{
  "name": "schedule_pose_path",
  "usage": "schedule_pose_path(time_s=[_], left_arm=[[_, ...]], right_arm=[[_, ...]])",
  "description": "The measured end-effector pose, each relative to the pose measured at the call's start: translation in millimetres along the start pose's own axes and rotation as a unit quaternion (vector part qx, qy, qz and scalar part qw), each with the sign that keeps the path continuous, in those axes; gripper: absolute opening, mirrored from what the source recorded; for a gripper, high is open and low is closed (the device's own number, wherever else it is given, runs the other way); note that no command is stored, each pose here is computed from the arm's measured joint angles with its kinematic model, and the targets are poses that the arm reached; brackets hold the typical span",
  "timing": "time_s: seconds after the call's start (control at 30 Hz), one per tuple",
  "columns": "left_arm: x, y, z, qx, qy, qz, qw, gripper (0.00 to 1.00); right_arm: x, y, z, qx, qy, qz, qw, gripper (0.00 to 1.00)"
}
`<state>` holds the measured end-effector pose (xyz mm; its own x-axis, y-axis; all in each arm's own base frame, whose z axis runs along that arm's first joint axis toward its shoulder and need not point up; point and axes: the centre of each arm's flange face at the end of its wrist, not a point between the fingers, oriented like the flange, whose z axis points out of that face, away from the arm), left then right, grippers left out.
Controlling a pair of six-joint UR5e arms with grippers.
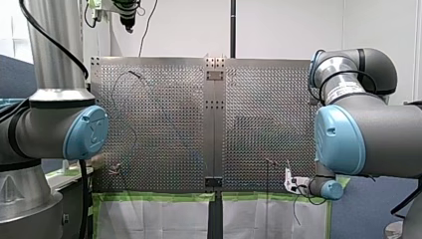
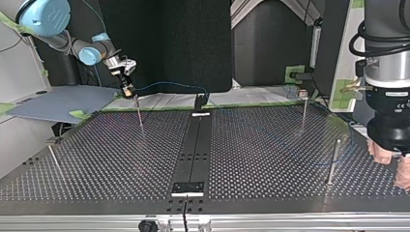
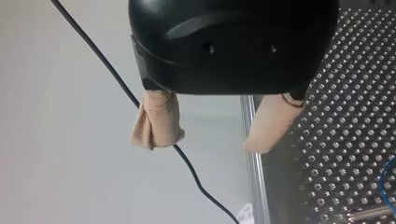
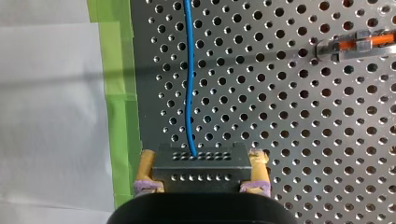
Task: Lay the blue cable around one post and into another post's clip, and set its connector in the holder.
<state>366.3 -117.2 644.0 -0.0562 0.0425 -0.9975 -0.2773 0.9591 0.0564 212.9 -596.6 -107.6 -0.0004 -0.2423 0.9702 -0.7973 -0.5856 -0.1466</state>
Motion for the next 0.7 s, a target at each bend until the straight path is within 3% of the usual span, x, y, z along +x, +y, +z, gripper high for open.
schedule_pose_path(time_s=[0.17,0.37,0.7], left_arm=[[-11,0.8,-5,0.006,-0.003,0.023,0.9997,1.0],[0,-1.8,-1,0.01,0.001,0.046,0.9989,1.0],[38,-7.1,23,0.003,0.012,0.033,0.9994,1.0]], right_arm=[[0,-0.8,0.2,0.0,0.0,-0.0001,1.0,0.0],[0,-1.0,0.2,0.0,-0.001,0.0,1.0,0.0],[0,-2.9,0.9,0.002,-0.001,-0.0003,1.0,0.0]])
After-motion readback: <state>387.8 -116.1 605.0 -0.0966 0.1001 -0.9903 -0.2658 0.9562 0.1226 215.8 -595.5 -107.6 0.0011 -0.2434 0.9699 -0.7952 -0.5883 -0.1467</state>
